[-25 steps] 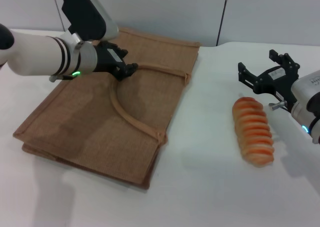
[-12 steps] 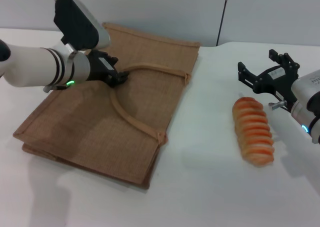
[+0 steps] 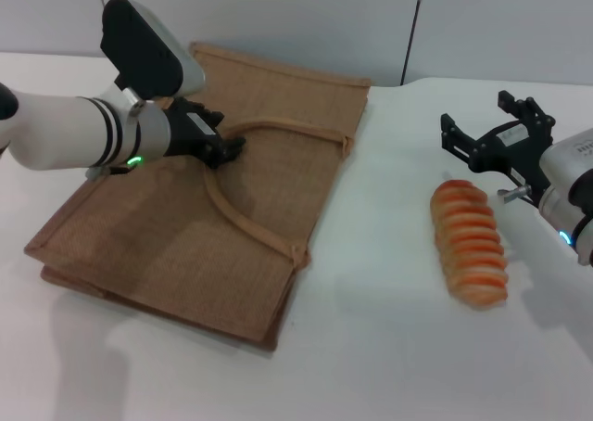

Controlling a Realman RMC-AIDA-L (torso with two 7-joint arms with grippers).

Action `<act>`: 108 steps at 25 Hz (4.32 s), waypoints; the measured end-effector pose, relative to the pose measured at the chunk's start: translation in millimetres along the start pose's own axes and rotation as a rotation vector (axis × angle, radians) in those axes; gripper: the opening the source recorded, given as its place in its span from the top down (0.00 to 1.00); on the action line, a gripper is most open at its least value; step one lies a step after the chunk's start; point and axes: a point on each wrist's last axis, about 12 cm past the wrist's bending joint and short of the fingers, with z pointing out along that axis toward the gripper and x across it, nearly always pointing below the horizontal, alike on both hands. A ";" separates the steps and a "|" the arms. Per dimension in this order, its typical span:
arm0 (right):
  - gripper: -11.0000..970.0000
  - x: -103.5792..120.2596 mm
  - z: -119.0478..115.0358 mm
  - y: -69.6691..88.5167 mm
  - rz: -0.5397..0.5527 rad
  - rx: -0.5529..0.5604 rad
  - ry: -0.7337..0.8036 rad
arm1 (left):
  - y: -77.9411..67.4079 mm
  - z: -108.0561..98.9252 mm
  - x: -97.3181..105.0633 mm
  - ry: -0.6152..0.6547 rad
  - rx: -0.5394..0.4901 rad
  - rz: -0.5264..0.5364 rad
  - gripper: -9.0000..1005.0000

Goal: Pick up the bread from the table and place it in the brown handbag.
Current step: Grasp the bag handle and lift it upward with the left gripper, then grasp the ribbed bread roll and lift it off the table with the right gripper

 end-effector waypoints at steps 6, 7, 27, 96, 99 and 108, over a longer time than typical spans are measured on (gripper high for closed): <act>0.09 -0.6 0.5 0.0 0.000 0.000 -0.001 | -2.0 1.0 6.2 0.014 -0.002 -0.014 0.51; 0.09 -0.7 0.5 0.0 0.000 0.000 -0.001 | -2.2 1.4 7.2 0.017 -0.005 -0.018 0.51; 0.09 -0.8 0.5 -1.1 -0.001 0.001 -0.002 | 0.4 1.8 2.8 -0.009 -0.027 -0.061 0.73; 0.09 -87.3 -52.3 3.8 0.151 -0.193 0.520 | 25.3 -150.7 -171.8 -0.008 -0.053 0.212 0.87; 0.09 -81.1 -52.3 -1.5 0.159 -0.201 0.587 | 24.8 -151.1 -172.8 -0.004 -0.049 0.214 0.87; 0.09 -77.0 -44.9 9.3 0.117 -0.282 0.694 | 23.7 -151.0 -179.0 0.022 -0.062 0.229 0.87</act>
